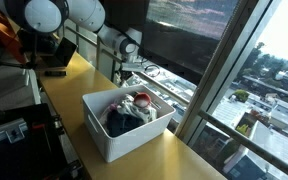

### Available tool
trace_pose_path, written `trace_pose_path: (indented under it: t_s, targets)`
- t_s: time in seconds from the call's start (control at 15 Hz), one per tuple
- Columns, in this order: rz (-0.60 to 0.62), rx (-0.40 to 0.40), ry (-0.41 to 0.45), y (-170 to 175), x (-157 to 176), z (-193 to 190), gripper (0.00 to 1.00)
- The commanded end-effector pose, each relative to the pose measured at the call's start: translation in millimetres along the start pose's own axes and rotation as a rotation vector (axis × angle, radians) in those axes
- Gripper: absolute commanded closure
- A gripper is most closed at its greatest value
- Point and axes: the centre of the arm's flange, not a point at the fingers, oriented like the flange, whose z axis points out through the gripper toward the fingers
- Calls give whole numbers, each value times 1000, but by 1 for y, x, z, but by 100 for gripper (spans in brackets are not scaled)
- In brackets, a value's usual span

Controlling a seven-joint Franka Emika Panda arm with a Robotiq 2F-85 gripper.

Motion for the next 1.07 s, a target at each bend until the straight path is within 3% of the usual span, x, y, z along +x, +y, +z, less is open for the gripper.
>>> trace_pose_path:
  t_s: [0.0,0.2,0.33,0.87,1.0]
  targets:
    - [91,-69,-2,-29,-61,-59,98]
    - [201,-140,-22,-17,-114,-86,98]
    - [264,-144,-46,-15,-157,-98,98]
    - [386,-57,-110,-73,-322,-113,98]
    - [394,-27,-126,-87,-344,-109,98]
